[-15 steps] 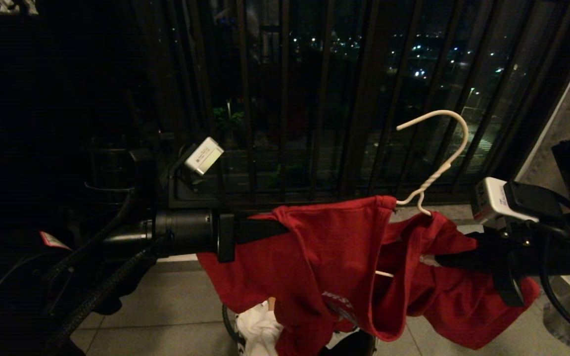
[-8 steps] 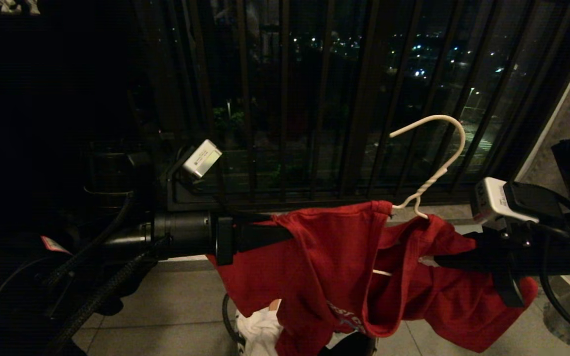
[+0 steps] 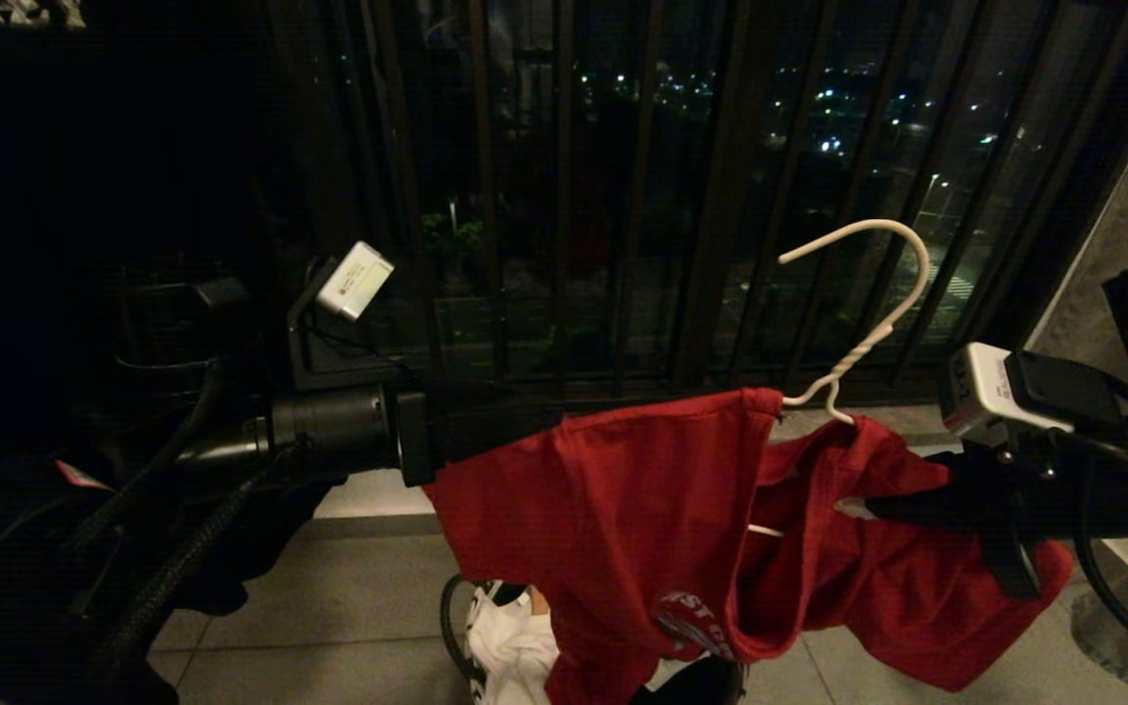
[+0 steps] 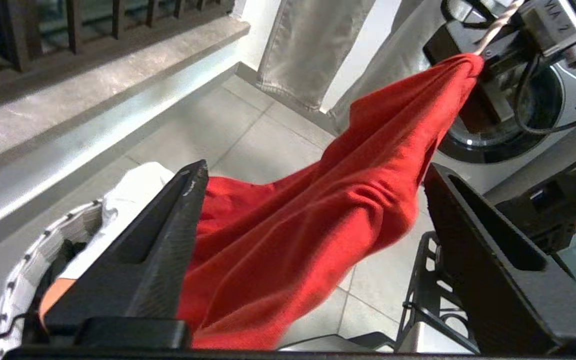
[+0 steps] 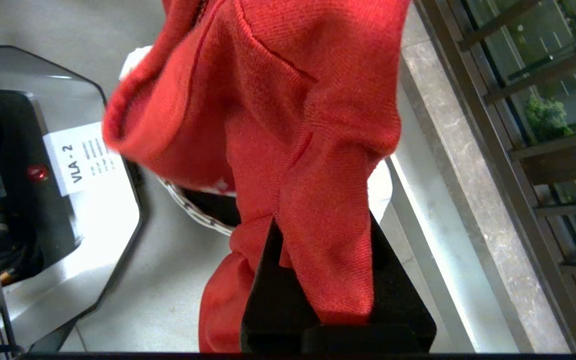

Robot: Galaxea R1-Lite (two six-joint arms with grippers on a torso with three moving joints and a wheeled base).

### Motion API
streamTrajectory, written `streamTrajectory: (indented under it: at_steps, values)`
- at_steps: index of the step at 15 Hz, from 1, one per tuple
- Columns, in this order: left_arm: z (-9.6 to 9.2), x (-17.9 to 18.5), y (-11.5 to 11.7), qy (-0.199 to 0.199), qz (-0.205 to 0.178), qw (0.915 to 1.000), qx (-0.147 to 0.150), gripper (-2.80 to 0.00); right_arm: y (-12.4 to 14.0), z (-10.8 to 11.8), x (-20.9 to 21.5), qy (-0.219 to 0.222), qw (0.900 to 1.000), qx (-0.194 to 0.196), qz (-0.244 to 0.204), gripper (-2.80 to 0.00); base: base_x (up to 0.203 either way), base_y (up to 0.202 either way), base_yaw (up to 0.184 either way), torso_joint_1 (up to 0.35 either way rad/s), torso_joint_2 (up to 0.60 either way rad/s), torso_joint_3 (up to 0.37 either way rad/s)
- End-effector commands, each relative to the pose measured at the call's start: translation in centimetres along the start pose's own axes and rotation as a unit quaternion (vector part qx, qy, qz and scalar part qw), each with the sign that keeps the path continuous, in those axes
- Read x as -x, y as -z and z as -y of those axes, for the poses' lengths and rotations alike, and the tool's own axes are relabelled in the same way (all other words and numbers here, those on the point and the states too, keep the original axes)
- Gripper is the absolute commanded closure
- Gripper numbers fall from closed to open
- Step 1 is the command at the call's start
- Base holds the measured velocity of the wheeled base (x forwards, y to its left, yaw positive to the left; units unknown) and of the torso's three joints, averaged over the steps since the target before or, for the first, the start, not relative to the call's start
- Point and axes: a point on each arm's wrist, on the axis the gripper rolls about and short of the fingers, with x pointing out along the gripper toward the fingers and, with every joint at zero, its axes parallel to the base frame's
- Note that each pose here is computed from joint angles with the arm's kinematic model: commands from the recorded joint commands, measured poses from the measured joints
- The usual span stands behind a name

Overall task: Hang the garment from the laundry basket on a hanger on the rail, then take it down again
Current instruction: Hang the clothes rack on the clothesline

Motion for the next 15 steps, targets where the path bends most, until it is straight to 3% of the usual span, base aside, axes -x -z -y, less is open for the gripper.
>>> streamTrajectory:
  at_steps: [1,7,8,12,15]
  values:
    - [0.1,0.3,-0.4,0.000,0.007,1.0000,-0.006,-2.80,0.1,0.2,0.2,0.007,1.000,0.000,0.000,0.00,0.000,0.000,0.000,0.000,0.00,0.000]
    - [0.2,1.5,-1.7,-0.015,0.029,0.9993,-0.020,-2.80,0.3,0.5,0.1,0.008,1.000,-0.003,-0.002,0.00,0.000,0.000,0.000,0.000,0.00,0.000]
    - [0.2,1.9,-2.1,-0.019,0.036,0.9988,-0.028,0.00,0.3,0.4,0.1,0.008,1.000,-0.003,-0.002,0.00,0.000,0.000,0.000,0.000,0.00,0.000]
    - [1.2,3.4,-3.3,-0.048,0.067,0.9957,-0.044,0.00,0.2,0.5,0.2,0.010,1.000,-0.003,-0.001,0.00,0.000,0.000,0.000,0.000,0.00,0.000]
    - [1.4,3.6,-7.9,-0.050,0.125,0.9858,-0.100,0.00,0.1,0.3,0.6,0.013,1.000,0.000,0.002,0.00,0.000,0.000,0.000,0.000,0.00,0.000]
